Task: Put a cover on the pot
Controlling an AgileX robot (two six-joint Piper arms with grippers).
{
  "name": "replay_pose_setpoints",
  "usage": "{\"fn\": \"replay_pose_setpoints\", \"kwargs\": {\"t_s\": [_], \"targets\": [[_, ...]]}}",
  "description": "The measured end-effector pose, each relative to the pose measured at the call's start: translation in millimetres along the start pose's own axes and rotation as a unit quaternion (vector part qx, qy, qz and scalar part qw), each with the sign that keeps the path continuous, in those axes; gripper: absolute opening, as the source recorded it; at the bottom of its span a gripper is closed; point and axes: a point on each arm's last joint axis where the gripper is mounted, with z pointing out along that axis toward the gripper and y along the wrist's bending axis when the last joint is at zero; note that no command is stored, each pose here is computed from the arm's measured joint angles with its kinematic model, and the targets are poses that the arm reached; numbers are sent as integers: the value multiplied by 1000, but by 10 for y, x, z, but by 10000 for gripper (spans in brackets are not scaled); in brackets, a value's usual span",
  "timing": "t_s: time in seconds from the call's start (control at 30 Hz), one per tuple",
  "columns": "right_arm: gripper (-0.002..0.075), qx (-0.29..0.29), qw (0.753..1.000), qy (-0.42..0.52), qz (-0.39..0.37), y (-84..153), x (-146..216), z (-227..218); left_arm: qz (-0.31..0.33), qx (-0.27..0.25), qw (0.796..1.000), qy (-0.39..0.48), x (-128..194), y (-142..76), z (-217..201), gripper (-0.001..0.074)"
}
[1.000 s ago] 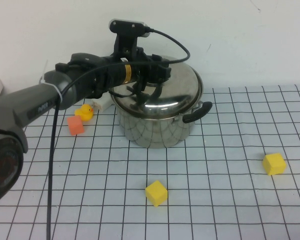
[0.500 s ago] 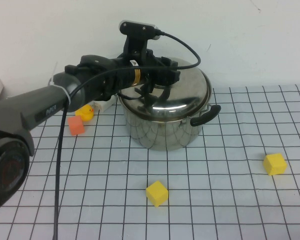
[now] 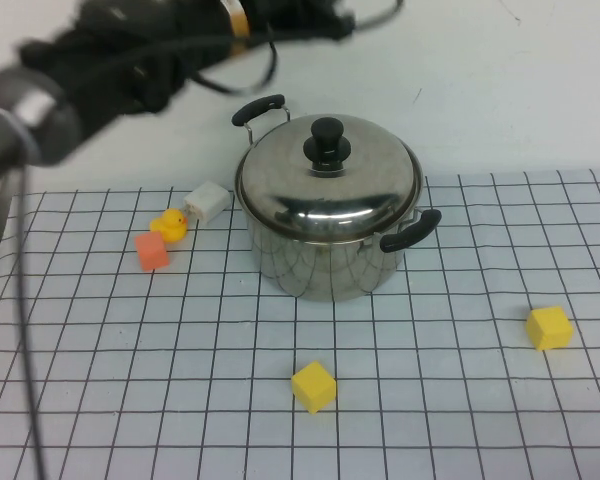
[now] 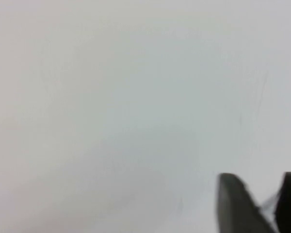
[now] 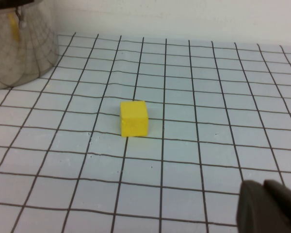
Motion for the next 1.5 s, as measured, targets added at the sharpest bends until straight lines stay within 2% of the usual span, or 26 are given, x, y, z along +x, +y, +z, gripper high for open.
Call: {"fn": "replay_pose_setpoints", "kwargs": {"t_s": [0.1, 0.23, 0.33, 0.5, 0.63, 0.77, 0.87, 1.1, 1.33, 1.5], "targets": [[9, 0, 1000, 0, 0, 0, 0, 0, 10, -14, 999, -43, -390, 33, -358, 63], [9, 0, 1000, 0, 0, 0, 0, 0, 16, -43, 996, -71, -657, 110, -889, 13], [9, 0, 1000, 0, 0, 0, 0, 0, 16, -70, 995, -74, -673, 143, -1304, 4], [9, 0, 1000, 0, 0, 0, 0, 0, 6, -124, 991, -55, -396, 126, -1990, 0], [9, 0, 1000, 0, 0, 0, 0, 0, -2, -145, 989, -30, -8, -20, -2400, 0], [9, 0, 1000, 0, 0, 0, 0, 0, -43, -150, 988, -15, 375, -174, -2727, 0], [9, 0, 1000, 0, 0, 0, 0, 0, -72, -139, 988, -10, 633, -300, -2936, 0], [9, 0, 1000, 0, 0, 0, 0, 0, -71, -84, 994, -25, 1105, -641, -3406, 0], [9, 0, 1000, 0, 0, 0, 0, 0, -76, -42, 992, -90, 1276, -882, -3759, 0], [9, 0, 1000, 0, 0, 0, 0, 0, -58, 31, 992, -109, 1282, -1084, -3905, 0]]}}
